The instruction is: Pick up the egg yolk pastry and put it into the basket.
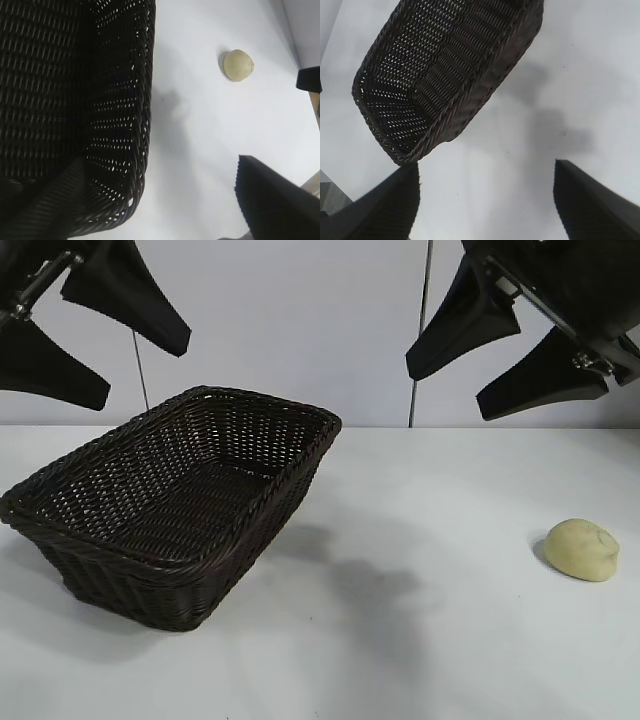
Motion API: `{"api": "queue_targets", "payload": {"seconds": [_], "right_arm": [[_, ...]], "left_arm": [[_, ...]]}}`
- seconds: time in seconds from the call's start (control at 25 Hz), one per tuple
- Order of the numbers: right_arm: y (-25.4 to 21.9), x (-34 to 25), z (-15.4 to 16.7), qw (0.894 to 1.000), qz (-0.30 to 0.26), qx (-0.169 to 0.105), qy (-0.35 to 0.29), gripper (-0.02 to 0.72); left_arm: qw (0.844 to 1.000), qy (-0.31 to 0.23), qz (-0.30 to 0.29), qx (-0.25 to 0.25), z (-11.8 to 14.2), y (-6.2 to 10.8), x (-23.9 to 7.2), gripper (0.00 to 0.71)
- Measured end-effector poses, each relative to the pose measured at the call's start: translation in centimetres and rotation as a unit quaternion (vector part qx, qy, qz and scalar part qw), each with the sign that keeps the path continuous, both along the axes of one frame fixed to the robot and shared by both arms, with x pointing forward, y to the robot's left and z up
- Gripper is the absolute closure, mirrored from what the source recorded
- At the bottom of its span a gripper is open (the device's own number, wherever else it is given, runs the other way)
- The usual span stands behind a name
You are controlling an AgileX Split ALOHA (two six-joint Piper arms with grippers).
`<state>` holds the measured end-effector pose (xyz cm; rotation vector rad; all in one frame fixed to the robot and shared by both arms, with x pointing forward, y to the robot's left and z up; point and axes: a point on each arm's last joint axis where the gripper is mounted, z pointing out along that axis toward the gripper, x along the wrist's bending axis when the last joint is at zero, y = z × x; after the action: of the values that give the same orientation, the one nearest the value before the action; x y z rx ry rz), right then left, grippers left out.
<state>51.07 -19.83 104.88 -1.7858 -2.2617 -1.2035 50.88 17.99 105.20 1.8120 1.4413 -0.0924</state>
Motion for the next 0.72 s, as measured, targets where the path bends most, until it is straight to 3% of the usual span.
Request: {"api": "queue_targets", "payload": {"seconds": [0.24,0.48,0.72], "right_arm": [[0.0,0.0,0.0,1.000,-0.001,0.000,-0.001,0.164],[0.0,0.1,0.0,1.000,-0.003,0.000,-0.003,0.164],[0.0,0.1,0.0,1.000,-0.003,-0.001,-0.003,0.164]], "left_arm": [[0.995,0.068,0.066,-0.042,0.0,0.0,-0.1,0.114],[0.966,0.178,0.160,-0.096,-0.1,-0.1,-0.4,0.114],[0.941,0.239,0.235,-0.053,-1.1,0.9,-0.8,0.114]]}}
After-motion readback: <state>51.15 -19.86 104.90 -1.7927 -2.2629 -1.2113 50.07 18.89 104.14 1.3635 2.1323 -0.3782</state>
